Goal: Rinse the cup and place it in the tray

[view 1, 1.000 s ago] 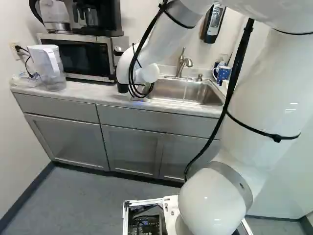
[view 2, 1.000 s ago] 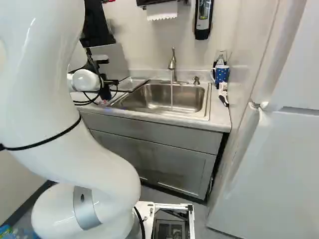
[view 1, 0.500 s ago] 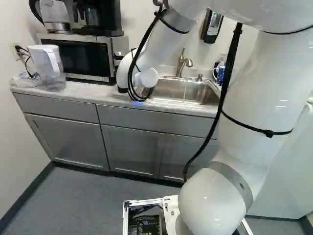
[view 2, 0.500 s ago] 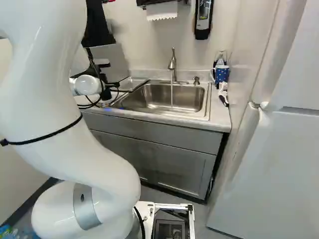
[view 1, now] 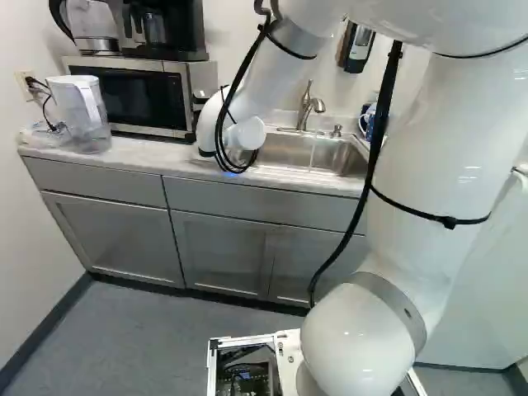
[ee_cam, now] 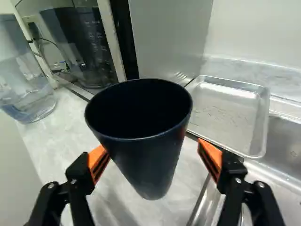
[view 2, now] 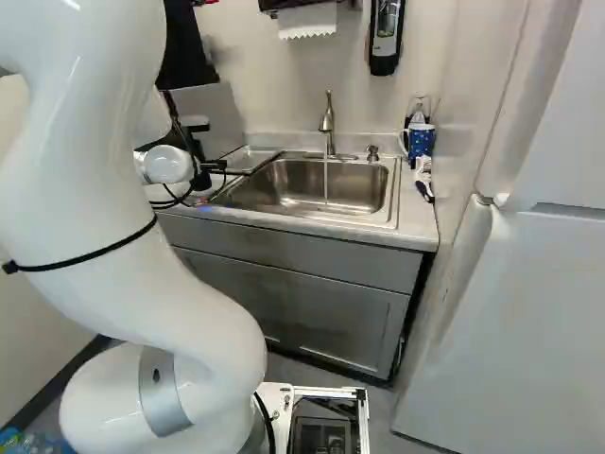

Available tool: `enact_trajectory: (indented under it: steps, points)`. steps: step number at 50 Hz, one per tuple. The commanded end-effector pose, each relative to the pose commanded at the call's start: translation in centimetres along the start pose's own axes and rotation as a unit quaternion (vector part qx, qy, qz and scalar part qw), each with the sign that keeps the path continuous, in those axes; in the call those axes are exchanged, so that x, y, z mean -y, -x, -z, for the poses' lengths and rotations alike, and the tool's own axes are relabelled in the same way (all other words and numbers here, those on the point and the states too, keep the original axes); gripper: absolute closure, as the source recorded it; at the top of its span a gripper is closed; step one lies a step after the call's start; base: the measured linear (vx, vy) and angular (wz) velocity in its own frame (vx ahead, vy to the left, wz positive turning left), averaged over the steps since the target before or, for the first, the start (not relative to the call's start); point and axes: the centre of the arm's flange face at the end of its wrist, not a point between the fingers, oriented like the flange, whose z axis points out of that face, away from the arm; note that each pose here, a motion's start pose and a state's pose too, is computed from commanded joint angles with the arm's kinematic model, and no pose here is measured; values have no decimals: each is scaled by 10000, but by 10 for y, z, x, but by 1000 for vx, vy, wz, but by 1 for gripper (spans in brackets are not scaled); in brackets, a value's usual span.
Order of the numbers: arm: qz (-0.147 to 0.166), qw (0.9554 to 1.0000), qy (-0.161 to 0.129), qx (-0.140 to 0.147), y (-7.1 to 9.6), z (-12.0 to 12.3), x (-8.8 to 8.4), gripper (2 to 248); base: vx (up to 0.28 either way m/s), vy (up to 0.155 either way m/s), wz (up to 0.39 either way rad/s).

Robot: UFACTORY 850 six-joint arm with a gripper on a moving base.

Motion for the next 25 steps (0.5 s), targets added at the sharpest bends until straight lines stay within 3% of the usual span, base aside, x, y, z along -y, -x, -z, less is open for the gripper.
enact_trajectory:
  steps: [2,3,7,8,13,14,25]
  points:
    - [0,10000,0,0,0,0,0,9,0,0,0]
    - [0,10000,0,0,0,0,0,46,0,0,0]
    - [0,10000,0,0,0,0,0,46,0,0,0]
    - [0,10000,0,0,0,0,0,85,0,0,0]
    - [0,10000,0,0,0,0,0,85,0,0,0]
    - [0,10000,0,0,0,0,0,120,0,0,0]
    - [0,10000,0,-2,0,0,0,125,0,0,0]
